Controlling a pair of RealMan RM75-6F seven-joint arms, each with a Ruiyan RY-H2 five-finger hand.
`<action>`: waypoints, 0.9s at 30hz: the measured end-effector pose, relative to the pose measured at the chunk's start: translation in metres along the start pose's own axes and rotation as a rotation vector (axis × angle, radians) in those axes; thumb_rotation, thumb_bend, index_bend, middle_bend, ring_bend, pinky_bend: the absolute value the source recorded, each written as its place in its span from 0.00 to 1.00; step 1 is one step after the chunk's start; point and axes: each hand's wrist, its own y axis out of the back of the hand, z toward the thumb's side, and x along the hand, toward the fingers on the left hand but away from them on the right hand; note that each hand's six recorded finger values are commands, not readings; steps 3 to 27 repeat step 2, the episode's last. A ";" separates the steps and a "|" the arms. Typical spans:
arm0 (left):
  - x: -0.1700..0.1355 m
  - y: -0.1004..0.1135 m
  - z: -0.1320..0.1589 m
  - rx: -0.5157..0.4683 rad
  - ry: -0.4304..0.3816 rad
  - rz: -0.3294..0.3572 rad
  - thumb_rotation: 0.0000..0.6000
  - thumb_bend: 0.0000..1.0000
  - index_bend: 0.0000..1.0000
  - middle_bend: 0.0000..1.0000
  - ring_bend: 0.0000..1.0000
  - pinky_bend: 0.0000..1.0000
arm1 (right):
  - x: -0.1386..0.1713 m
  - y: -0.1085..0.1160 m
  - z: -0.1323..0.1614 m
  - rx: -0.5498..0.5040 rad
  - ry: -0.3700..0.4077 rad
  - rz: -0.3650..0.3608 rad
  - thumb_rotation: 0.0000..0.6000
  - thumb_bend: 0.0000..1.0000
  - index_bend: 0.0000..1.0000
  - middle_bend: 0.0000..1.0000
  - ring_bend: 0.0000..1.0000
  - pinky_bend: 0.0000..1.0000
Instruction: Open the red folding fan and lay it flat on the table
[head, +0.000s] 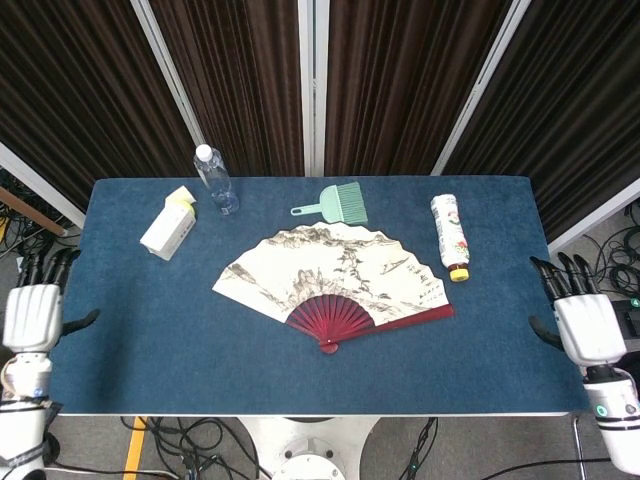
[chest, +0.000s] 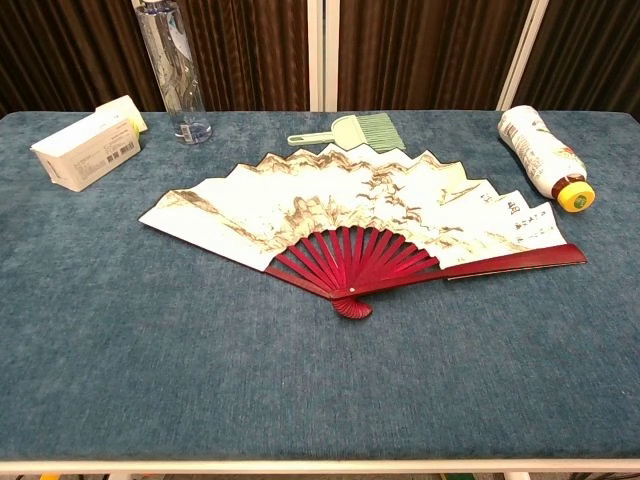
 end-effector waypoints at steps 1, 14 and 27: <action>-0.013 0.002 -0.008 0.009 0.016 -0.001 1.00 0.00 0.16 0.14 0.00 0.15 | 0.007 0.001 -0.004 -0.008 -0.019 -0.002 1.00 0.16 0.06 0.17 0.01 0.04; -0.022 0.004 -0.012 0.014 0.026 -0.004 1.00 0.00 0.16 0.14 0.00 0.15 | 0.014 0.003 -0.007 -0.015 -0.036 -0.003 1.00 0.16 0.06 0.17 0.01 0.04; -0.022 0.004 -0.012 0.014 0.026 -0.004 1.00 0.00 0.16 0.14 0.00 0.15 | 0.014 0.003 -0.007 -0.015 -0.036 -0.003 1.00 0.16 0.06 0.17 0.01 0.04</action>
